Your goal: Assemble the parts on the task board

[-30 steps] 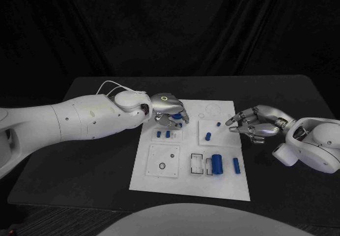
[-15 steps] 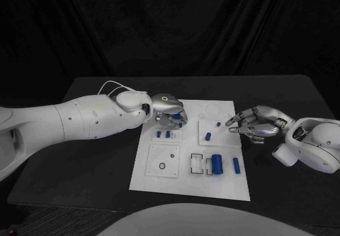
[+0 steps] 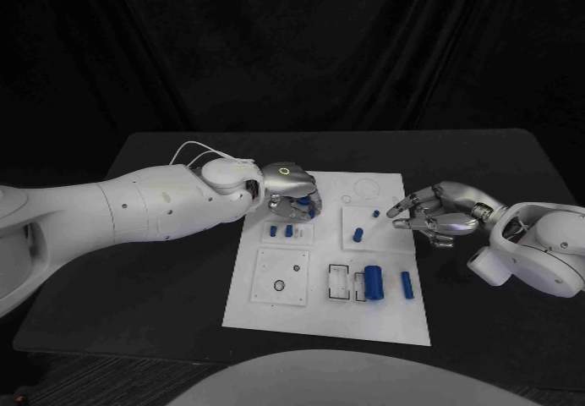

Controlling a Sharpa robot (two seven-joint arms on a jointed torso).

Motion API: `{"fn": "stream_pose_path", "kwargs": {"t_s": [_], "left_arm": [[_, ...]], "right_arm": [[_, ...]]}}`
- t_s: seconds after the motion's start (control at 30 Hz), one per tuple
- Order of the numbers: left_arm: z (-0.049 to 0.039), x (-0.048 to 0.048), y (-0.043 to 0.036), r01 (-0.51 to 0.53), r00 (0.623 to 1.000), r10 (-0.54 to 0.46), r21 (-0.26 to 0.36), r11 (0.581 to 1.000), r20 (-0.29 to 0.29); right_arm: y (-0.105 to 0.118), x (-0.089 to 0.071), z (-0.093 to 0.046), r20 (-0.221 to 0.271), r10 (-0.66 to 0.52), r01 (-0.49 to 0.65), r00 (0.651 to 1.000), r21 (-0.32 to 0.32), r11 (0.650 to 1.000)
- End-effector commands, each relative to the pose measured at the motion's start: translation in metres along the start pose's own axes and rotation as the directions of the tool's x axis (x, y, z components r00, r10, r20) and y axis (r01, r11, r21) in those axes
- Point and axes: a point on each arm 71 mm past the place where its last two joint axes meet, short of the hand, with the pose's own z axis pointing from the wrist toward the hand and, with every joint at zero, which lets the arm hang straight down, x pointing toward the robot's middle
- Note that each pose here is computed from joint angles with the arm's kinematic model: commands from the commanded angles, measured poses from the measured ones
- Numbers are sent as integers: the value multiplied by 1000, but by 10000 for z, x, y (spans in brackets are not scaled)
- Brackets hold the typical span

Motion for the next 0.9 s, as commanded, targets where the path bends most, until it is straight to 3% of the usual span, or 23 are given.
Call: {"fn": "stream_pose_path", "kwargs": {"t_s": [0.03,0.37,0.57,0.73,0.9], "left_arm": [[2,48,-40,-3,1000,2,38,999,8],[-33,51,-24,-13,999,12,40,999,31],[-75,25,-28,-31,997,28,41,999,74],[-184,-12,-31,-41,993,37,29,999,112],[-305,-159,17,-54,991,53,7,999,125]], "right_arm": [[-10,15,1,-11,1,-1,1000,7,1000],[-19,8,5,-10,1,-1,1000,9,1000],[-26,7,6,-11,1,-1,1000,10,1000],[-31,6,3,-10,2,-2,1000,11,1000],[-37,3,-2,-10,2,-2,1000,15,1000]]}}
